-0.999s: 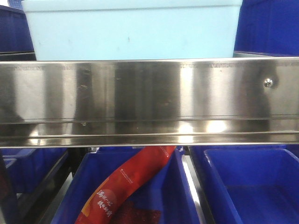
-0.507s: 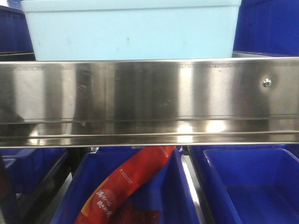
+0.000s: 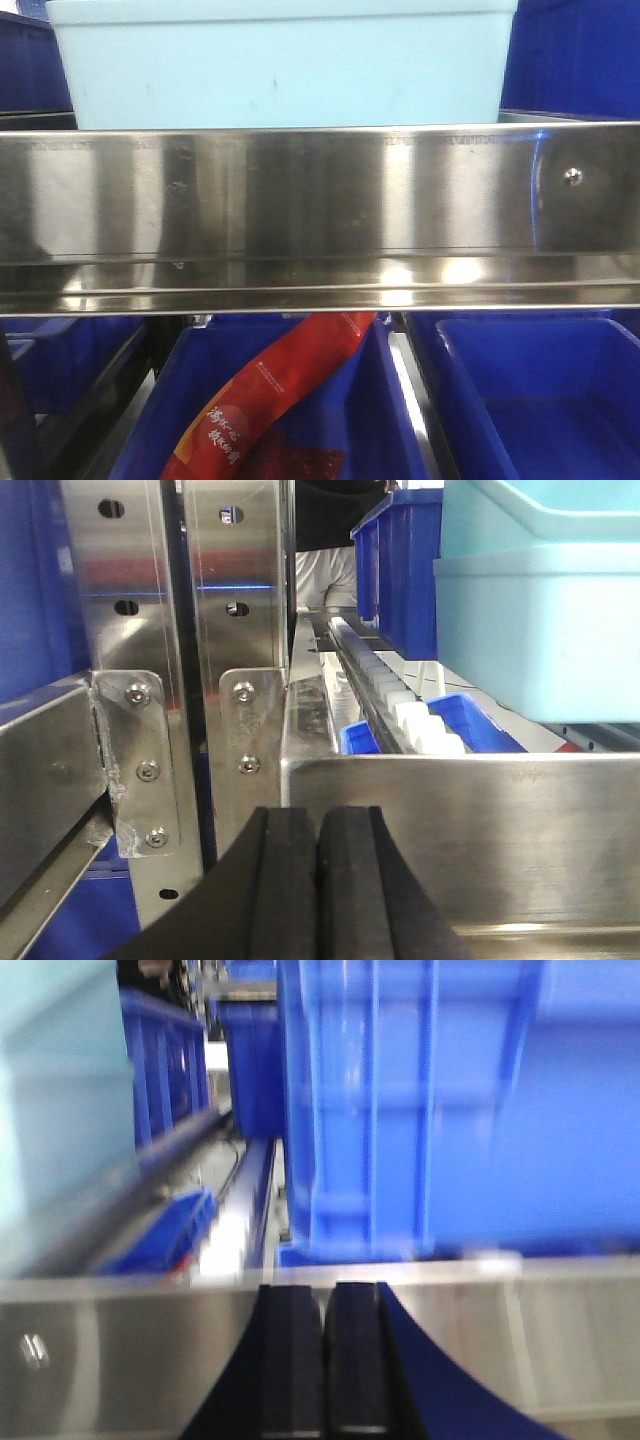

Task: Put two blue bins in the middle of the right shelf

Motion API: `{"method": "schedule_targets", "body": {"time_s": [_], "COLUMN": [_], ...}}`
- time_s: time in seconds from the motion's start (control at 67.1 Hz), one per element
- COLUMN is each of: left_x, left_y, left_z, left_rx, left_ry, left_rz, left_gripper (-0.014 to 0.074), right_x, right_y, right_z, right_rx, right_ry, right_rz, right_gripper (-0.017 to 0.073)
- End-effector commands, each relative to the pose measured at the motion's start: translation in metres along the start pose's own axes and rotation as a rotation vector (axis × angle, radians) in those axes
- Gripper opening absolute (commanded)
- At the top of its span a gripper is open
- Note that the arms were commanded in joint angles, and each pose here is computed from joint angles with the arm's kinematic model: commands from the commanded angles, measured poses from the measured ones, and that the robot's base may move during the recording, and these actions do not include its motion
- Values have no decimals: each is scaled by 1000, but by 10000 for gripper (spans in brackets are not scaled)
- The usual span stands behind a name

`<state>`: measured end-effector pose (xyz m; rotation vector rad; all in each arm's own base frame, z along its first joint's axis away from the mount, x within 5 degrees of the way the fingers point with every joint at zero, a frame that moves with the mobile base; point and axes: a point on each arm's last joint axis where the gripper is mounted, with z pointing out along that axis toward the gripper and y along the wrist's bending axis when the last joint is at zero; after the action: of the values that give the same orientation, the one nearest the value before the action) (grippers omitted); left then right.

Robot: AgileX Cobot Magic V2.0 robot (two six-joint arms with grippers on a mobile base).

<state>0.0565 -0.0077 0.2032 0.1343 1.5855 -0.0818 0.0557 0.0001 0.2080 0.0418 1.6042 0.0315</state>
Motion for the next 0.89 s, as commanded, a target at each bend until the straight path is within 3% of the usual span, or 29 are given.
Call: {"method": "schedule_targets", "body": {"time_s": [0.0, 0.879], "left_x": [-3, -3], "left_y": [0, 0], "left_z": [-1, -1], "left_rx": [-1, -1], "left_ry": [-27, -27], "left_rz": [-8, -8], "left_gripper": [-111, -111], "right_x": [0, 3], "right_y": [-1, -1], "right_z": [1, 1], "right_rx": [6, 5], "right_ry": [-61, -26], "right_rz": [-1, 3], "right_gripper": [-162, -162]}}
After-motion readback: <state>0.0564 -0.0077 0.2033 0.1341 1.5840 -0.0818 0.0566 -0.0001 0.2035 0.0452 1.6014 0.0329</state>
